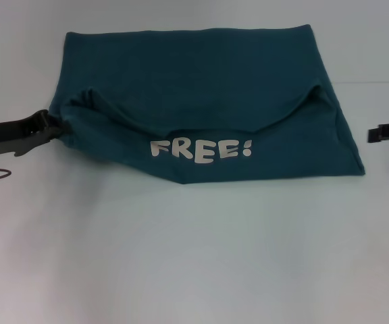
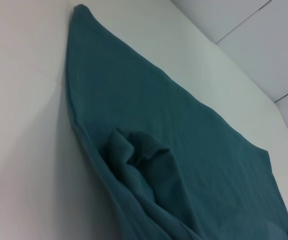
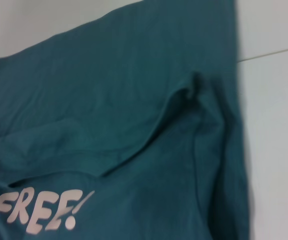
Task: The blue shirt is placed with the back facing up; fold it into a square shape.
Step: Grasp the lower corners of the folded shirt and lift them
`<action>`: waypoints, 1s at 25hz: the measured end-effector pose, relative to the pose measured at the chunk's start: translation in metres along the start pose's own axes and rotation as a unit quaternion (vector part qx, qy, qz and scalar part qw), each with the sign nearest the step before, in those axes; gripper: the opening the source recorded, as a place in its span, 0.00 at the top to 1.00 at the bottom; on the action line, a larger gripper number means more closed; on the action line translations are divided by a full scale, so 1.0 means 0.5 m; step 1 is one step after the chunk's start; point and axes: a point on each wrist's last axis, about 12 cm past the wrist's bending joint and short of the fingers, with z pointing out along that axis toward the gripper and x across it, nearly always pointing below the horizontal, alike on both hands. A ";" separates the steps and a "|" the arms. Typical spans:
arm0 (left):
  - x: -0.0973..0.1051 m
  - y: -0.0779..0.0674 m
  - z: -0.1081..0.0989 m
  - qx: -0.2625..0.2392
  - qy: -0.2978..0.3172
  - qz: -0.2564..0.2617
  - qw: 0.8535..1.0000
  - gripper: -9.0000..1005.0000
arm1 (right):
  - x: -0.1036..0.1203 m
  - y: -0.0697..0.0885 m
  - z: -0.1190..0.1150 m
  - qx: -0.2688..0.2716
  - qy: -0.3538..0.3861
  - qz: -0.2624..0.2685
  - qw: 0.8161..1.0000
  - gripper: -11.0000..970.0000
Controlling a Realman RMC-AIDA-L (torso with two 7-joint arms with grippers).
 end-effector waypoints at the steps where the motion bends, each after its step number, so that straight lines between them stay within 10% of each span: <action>1: 0.000 0.000 0.000 0.000 0.000 0.000 1.000 0.97 | -0.001 0.006 0.008 0.000 0.000 -0.003 1.000 0.15; 25: 0.012 -0.001 0.008 0.003 0.005 -0.014 1.000 0.96 | 0.036 0.062 0.133 0.040 0.004 -0.060 0.997 0.16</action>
